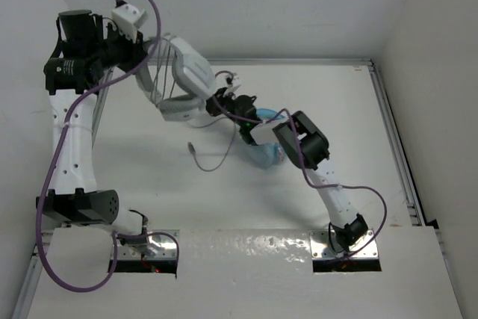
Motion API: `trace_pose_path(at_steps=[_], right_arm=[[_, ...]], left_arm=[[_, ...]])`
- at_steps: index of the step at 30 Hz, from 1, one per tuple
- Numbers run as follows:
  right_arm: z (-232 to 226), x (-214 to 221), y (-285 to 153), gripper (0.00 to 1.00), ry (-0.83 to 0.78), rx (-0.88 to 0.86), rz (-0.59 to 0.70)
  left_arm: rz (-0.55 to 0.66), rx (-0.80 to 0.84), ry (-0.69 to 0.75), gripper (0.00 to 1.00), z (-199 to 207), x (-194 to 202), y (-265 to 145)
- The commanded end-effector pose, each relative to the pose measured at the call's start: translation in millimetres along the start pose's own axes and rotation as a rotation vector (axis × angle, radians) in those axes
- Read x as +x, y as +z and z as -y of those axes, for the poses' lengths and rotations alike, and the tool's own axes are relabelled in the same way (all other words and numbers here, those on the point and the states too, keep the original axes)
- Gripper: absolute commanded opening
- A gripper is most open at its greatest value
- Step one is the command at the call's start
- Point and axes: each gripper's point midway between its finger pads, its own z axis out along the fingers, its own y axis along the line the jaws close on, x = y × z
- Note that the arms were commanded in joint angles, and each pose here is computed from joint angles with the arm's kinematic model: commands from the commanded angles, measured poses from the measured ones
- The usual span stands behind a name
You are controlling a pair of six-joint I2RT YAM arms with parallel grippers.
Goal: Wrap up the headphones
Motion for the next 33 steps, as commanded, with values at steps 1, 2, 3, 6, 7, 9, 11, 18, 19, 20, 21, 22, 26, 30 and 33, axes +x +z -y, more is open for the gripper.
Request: trace_pose_path(at_steps=[1, 2, 3, 6, 7, 9, 11, 18, 19, 20, 21, 22, 26, 30, 33], right_arm=[[-3.6, -107.7, -33.3, 0.00, -0.080, -0.113, 0.148], [-7.6, -116.4, -38.2, 0.00, -0.108, -0.115, 0.141], [-21.0, -136.4, -43.7, 0.00, -0.158, -0.132, 0.139], [-42.1, -159.3, -59.2, 0.00, -0.203, -0.165, 0.109], [-46.6, -161.5, -62.4, 0.00, -0.208, -0.170, 0.096], [-58.6, -171.6, -65.7, 0.00, -0.203, -0.179, 0.065], [-75.2, -180.5, -63.8, 0.00, -0.212, -0.232, 0.041], [-110.3, -158.8, -59.0, 0.00, -0.235, -0.295, -0.186], [-119.7, -160.4, -59.5, 0.00, -0.250, -0.314, -0.204], [-124.3, -155.9, -62.1, 0.00, -0.285, -0.338, -0.236], [-124.4, -144.2, -66.6, 0.00, -0.268, -0.322, -0.302], [-126.1, -145.8, -70.8, 0.00, -0.274, -0.318, -0.314], [-116.4, -133.3, -88.3, 0.00, -0.315, -0.272, -0.432], [-114.3, -131.3, -100.6, 0.00, -0.400, -0.270, -0.560], [-128.4, -123.6, -107.7, 0.00, -0.390, -0.326, -0.609]], left_arm=[[-0.055, 0.100, 0.287, 0.00, 16.7, 22.2, -10.9], [-0.192, 0.171, 0.263, 0.00, 28.6, 65.5, -9.8], [-0.276, 0.192, 0.332, 0.00, 27.9, 89.3, -10.7], [-0.482, 0.219, 0.436, 0.00, 26.0, 151.8, -4.9], [-0.525, 0.208, 0.461, 0.00, 21.5, 164.5, -5.5], [-0.621, 0.175, 0.520, 0.00, 15.9, 193.4, -4.2], [-0.679, 0.182, 0.572, 0.00, 14.8, 213.3, -5.9], [-0.826, -0.102, 0.664, 0.00, -7.7, 241.8, 18.3], [-0.821, -0.153, 0.664, 0.00, -9.0, 240.5, 23.9], [-0.832, -0.202, 0.643, 0.00, -15.1, 244.3, 30.0], [-0.816, -0.318, 0.594, 0.00, -27.4, 236.0, 33.0], [-0.817, -0.368, 0.565, 0.00, -36.0, 232.5, 38.6], [-0.748, -0.557, 0.516, 0.00, -59.3, 213.2, 45.7], [-0.696, -0.704, 0.520, 0.00, -77.5, 190.0, 42.1], [-0.662, -0.789, 0.531, 0.00, -87.1, 178.4, 40.1]])
